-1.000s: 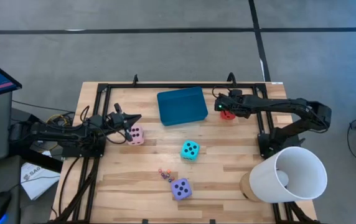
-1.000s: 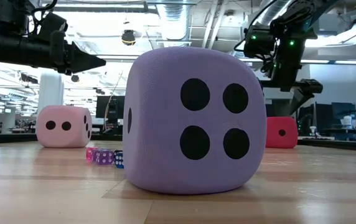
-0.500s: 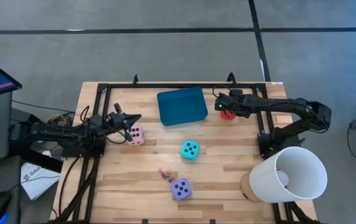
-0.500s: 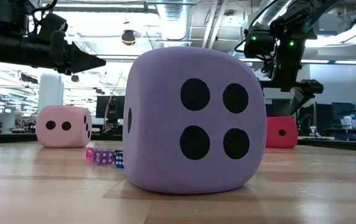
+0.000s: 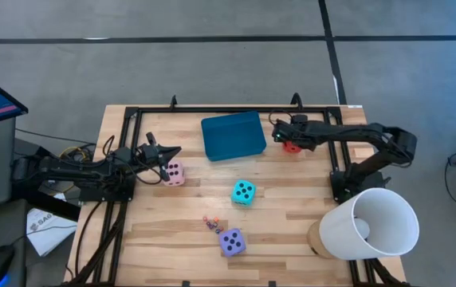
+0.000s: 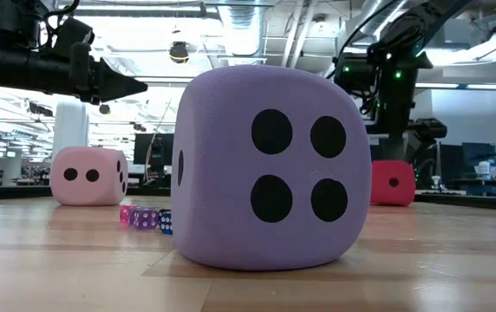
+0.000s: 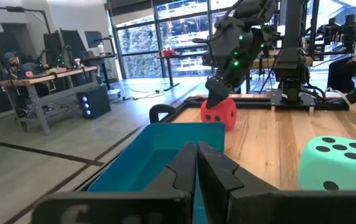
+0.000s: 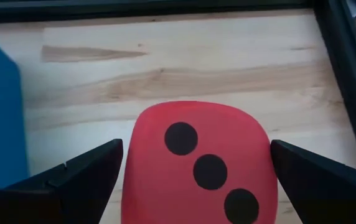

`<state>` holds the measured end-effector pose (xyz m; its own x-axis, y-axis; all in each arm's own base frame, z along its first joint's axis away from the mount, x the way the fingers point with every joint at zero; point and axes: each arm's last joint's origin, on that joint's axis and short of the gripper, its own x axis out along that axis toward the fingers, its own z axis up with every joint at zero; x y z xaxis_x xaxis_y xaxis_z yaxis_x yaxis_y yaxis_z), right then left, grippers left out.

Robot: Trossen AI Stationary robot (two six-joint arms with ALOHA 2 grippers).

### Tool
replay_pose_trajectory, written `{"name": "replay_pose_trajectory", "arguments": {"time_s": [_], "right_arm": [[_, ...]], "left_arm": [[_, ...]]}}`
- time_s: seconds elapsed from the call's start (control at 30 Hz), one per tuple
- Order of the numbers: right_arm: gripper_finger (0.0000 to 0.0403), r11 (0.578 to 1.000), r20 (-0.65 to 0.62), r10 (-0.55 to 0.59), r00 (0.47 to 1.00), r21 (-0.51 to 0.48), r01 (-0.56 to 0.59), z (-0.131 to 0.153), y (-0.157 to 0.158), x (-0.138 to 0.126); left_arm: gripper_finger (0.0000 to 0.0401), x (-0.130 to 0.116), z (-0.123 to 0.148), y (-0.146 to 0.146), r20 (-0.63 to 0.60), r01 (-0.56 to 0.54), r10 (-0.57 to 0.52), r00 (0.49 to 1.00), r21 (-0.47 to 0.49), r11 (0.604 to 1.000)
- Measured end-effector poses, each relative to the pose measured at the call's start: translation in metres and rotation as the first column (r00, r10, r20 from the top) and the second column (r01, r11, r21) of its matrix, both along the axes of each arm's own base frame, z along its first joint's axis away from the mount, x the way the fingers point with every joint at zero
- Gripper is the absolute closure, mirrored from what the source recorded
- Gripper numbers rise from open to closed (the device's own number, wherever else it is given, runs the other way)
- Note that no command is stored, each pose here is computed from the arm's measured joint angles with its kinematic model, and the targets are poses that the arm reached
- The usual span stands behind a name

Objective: Pick & Place Dice
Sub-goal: Put the large red dice into the blue bin

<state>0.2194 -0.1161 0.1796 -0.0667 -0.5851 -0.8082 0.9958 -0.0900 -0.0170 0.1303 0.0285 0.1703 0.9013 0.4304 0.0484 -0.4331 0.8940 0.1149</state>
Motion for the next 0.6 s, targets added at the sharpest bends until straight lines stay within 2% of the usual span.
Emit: {"name": "replay_pose_trajectory", "arguments": {"time_s": [0.4,0.6], "right_arm": [[0.0003,1.000,0.062,0.007,0.998,0.005,-0.007,0.010,0.002,-0.002],[0.0003,1.000,0.033,0.024,0.999,0.009,-0.024,0.010,0.003,-0.004]], "left_arm": [[0.0395,0.000,0.000,0.000,0.000,0.000,0.000,1.000,0.000,1.000],[0.0395,0.000,0.000,0.000,0.000,-0.003,0.003,1.000,0.000,1.000]]}}
